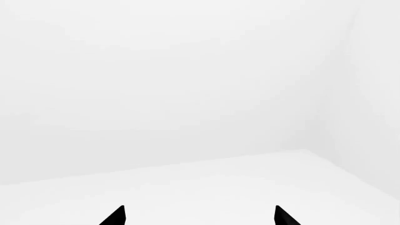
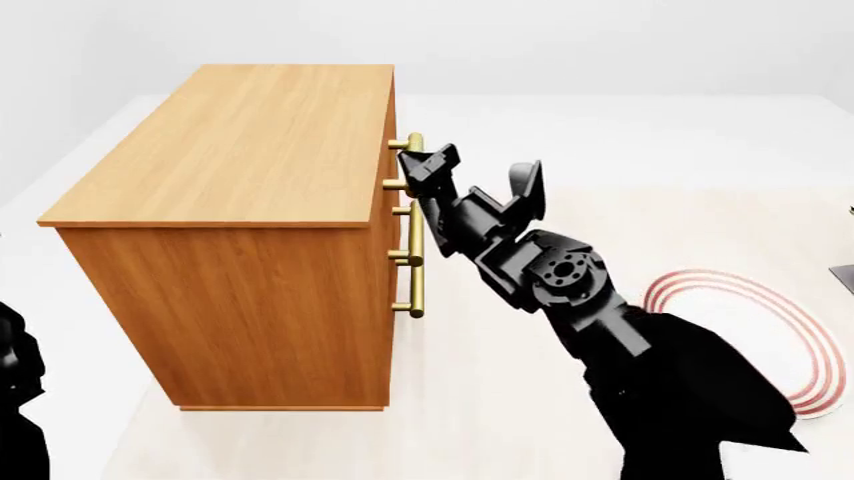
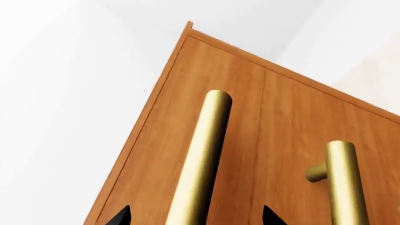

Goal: Open the top drawer of the cabinet and put the bowl in it.

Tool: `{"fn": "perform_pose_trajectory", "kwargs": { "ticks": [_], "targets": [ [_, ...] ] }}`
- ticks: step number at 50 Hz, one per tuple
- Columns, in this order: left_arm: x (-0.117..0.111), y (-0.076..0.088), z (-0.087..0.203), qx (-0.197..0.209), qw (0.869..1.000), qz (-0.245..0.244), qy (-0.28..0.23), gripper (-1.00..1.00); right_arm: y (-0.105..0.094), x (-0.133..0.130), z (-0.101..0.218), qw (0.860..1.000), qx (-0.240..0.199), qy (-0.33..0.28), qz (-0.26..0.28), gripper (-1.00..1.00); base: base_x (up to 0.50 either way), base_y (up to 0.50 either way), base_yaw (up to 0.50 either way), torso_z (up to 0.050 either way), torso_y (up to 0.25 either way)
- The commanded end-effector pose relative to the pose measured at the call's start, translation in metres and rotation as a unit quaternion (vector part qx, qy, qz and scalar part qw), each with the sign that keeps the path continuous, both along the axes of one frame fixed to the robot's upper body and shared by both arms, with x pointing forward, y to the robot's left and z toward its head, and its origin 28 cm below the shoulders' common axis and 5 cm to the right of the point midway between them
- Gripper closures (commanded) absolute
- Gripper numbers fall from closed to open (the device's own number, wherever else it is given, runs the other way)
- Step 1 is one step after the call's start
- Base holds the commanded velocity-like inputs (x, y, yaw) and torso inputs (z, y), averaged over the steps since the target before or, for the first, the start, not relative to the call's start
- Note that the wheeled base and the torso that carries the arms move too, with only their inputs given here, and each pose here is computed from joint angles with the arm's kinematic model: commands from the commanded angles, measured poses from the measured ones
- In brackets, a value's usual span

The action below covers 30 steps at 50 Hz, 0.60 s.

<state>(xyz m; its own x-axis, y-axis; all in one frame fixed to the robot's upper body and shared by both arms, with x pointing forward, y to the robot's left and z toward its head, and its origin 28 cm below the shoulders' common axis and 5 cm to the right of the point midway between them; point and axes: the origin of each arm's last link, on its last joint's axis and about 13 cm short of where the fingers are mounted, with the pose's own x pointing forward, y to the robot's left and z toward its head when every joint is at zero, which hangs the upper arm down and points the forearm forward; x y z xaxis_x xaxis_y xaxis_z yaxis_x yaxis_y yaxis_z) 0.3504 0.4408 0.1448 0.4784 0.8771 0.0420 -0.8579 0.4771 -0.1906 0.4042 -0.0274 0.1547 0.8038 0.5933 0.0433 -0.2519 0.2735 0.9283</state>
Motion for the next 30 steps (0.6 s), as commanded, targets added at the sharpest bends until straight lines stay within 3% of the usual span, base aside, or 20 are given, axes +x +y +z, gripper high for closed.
{"fn": "perform_pose_trajectory", "kwargs": {
  "ticks": [1, 6, 7, 30],
  "targets": [
    [0.0001, -0.0001, 0.0001, 0.000, 1.000, -0.001, 0.000, -1.00, 0.0007, -0.0010, -0.0022, 1.000, 0.000, 0.004, 0.004, -1.00, 0.00, 0.00, 0.00, 0.000, 0.000],
    [0.0002, -0.0003, 0.0002, 0.001, 1.000, -0.001, -0.001, -1.00, 0.0006, -0.0009, -0.0022, 1.000, 0.000, 0.003, 0.004, -1.00, 0.00, 0.00, 0.00, 0.000, 0.000],
    [0.0002, -0.0003, 0.0000, 0.001, 1.000, -0.001, -0.001, -1.00, 0.0007, -0.0006, -0.0017, 1.000, -0.001, 0.001, 0.003, 1.00, 0.00, 0.00, 0.00, 0.000, 0.000],
    [0.0001, 0.0003, 0.0009, 0.001, 1.000, 0.000, -0.002, -1.00, -0.0030, 0.0007, -0.0022, 1.000, -0.004, -0.004, -0.005, 1.00, 0.00, 0.00, 0.00, 0.000, 0.000]
  ]
}}
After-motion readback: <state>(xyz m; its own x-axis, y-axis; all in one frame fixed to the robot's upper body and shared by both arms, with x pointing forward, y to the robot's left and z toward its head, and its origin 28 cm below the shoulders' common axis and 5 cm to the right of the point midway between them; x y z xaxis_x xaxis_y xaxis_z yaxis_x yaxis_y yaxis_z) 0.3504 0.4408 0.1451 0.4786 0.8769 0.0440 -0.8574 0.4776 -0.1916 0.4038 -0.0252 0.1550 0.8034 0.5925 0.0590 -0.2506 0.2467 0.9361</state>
